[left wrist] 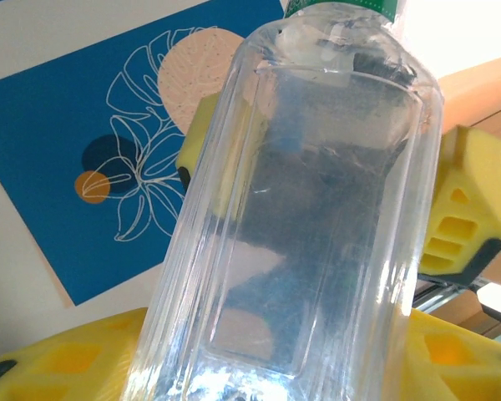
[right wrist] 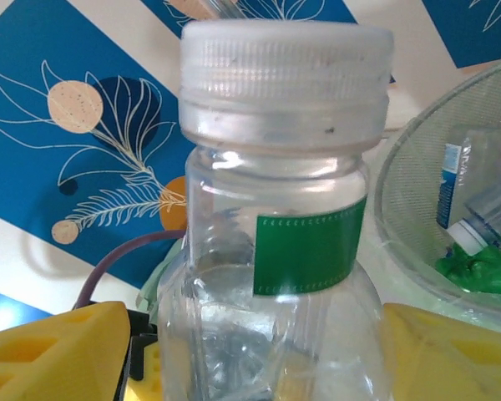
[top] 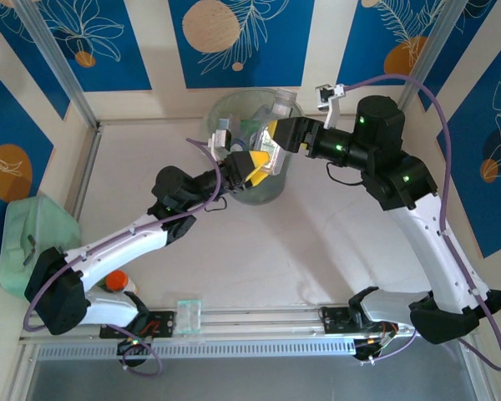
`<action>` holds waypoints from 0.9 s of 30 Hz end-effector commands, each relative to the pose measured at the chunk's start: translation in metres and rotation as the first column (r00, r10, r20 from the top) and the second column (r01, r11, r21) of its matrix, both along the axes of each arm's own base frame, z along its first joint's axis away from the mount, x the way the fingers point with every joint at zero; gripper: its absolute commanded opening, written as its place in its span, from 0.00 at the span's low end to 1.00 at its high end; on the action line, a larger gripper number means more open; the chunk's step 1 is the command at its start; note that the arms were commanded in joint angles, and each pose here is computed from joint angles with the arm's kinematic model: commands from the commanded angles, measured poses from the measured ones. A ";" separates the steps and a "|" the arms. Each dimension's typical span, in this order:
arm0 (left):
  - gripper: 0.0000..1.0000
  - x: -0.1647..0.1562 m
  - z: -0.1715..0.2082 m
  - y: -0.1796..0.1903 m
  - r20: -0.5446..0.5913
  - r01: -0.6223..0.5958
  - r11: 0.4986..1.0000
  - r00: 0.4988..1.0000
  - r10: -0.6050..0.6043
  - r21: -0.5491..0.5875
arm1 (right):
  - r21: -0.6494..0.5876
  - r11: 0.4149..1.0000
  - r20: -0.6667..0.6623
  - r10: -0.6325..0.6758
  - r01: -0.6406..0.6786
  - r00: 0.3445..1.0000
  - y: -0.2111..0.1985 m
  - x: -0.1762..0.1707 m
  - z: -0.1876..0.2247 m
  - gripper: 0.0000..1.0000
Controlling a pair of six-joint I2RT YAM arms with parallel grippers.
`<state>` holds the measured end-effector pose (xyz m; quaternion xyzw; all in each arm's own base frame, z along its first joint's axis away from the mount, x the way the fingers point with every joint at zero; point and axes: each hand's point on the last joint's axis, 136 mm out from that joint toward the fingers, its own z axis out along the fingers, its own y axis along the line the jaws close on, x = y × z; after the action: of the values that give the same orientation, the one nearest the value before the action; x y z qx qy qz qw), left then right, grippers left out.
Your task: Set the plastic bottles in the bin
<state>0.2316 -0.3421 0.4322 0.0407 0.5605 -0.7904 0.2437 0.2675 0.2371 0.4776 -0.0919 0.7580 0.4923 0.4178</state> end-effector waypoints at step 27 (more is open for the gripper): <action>1.00 -0.001 -0.017 0.024 0.127 -0.126 0.966 0.987 0.100 0.224 | -0.013 0.997 -0.029 -0.079 0.079 0.996 -0.013 0.019 -0.002 0.58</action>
<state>0.2319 -0.3352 0.4106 0.0547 0.6137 -0.7416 0.2654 0.2823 0.2333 0.4692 -0.0770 0.7673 0.4821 0.4159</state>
